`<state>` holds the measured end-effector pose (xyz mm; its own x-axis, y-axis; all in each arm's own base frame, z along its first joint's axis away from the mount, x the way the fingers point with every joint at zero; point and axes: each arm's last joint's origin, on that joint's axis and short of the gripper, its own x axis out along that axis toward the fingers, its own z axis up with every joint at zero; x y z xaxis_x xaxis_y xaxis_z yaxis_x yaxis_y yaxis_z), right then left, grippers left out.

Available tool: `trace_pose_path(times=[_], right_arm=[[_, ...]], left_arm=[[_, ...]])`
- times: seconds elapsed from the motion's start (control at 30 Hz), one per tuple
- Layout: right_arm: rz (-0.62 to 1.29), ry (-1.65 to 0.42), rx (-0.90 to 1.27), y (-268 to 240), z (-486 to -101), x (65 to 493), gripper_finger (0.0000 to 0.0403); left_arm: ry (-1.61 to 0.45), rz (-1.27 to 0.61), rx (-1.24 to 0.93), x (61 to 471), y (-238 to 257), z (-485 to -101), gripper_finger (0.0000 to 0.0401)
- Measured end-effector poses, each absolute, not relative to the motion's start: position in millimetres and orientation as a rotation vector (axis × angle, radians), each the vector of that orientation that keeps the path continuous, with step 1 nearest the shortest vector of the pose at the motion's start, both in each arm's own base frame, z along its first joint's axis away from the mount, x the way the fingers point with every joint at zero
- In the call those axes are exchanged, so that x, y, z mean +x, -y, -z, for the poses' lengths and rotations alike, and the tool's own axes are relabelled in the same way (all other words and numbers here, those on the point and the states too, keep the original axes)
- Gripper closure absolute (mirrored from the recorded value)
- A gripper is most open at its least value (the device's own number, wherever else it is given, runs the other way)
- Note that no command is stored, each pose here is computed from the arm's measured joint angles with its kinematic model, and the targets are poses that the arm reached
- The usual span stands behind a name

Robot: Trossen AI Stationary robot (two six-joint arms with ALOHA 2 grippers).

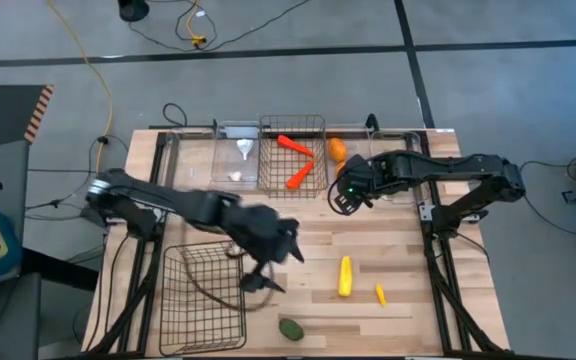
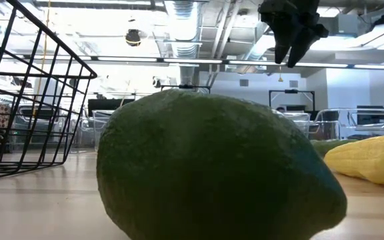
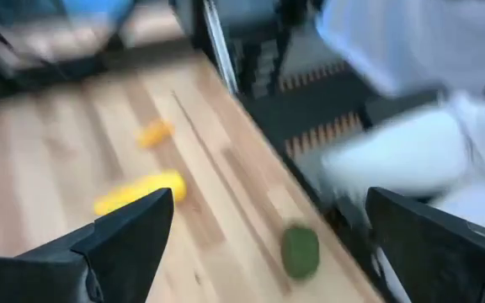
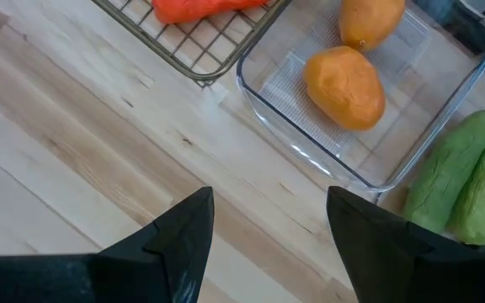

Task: Sort produce into baskets
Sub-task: Put the green lime into the bottom wire basket

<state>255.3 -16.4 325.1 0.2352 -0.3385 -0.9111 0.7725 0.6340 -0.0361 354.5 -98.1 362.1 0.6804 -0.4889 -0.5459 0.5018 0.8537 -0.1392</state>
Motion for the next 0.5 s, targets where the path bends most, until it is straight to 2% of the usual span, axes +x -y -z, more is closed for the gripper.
trace_pose_path(times=[0.17,0.5], right_arm=[[0.806,-1.097,0.471,16,-325,253,0.0143],[0.808,-1.101,0.469,16,-325,253,0.0143]], left_arm=[[-0.793,0.610,0.081,385,119,-330,0.0018],[-0.924,0.689,0.301,412,169,-257,0.0018]])
